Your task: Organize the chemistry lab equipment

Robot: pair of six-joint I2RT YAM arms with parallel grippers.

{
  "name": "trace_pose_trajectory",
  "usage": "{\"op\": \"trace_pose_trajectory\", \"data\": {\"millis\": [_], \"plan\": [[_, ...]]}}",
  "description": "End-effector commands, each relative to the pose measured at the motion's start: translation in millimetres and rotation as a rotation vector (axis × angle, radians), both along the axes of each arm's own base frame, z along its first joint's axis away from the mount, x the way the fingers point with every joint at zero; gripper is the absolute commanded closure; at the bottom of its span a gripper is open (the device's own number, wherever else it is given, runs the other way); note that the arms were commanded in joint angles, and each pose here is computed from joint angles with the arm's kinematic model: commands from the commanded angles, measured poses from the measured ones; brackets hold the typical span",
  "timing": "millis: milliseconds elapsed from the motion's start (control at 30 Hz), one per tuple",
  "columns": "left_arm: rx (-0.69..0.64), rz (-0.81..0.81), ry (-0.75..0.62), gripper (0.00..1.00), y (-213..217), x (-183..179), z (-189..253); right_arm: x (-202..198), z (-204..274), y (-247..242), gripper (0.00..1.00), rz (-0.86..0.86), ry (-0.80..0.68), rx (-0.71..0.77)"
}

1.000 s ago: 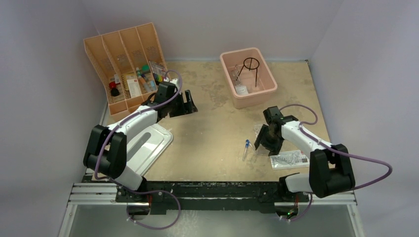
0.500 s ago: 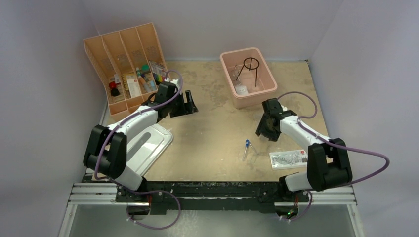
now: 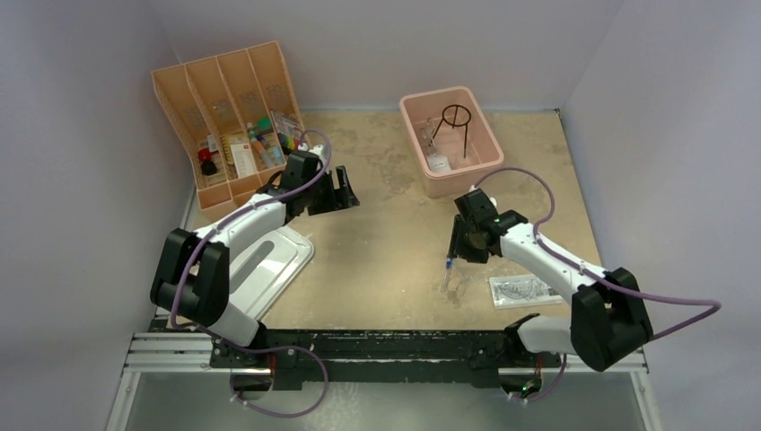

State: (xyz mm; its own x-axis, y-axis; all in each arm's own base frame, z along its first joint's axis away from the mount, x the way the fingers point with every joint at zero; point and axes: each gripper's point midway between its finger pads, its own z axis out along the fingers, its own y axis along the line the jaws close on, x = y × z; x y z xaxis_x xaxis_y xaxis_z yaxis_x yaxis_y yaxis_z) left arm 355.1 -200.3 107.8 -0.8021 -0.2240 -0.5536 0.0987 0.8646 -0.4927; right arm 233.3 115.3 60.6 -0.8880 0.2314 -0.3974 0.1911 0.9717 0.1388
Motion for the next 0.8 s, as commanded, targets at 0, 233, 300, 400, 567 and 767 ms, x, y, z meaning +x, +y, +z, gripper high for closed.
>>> {"op": "trace_pose_trajectory", "data": {"millis": [0, 233, 300, 400, 567, 767], "plan": [[-0.033, -0.001, -0.063, 0.25, -3.6, 2.4, 19.5, -17.5, -15.6, -7.6, 0.52, -0.024, 0.085, -0.044], [-0.033, -0.001, -0.064, 0.25, -3.1, 1.1, 20.0, -25.5, -30.6, -6.5, 0.54, 0.001, 0.171, -0.067], [-0.034, 0.001, -0.067, 0.25, -2.9, 1.3, 21.4, -27.0, -35.1, -6.3, 0.54, 0.007, 0.186, -0.073], [-0.030, 0.008, -0.074, 0.25, -1.4, 2.0, 22.8, -25.9, -38.7, -8.7, 0.55, 0.005, 0.195, -0.095], [-0.030, 0.009, -0.074, 0.26, -1.4, 2.2, 22.6, -18.4, -42.2, -10.7, 0.61, 0.015, 0.175, -0.117], [-0.026, 0.015, -0.077, 0.26, -0.6, 3.7, 23.1, -0.7, -52.1, -13.2, 0.62, 0.040, 0.149, -0.172]]}}
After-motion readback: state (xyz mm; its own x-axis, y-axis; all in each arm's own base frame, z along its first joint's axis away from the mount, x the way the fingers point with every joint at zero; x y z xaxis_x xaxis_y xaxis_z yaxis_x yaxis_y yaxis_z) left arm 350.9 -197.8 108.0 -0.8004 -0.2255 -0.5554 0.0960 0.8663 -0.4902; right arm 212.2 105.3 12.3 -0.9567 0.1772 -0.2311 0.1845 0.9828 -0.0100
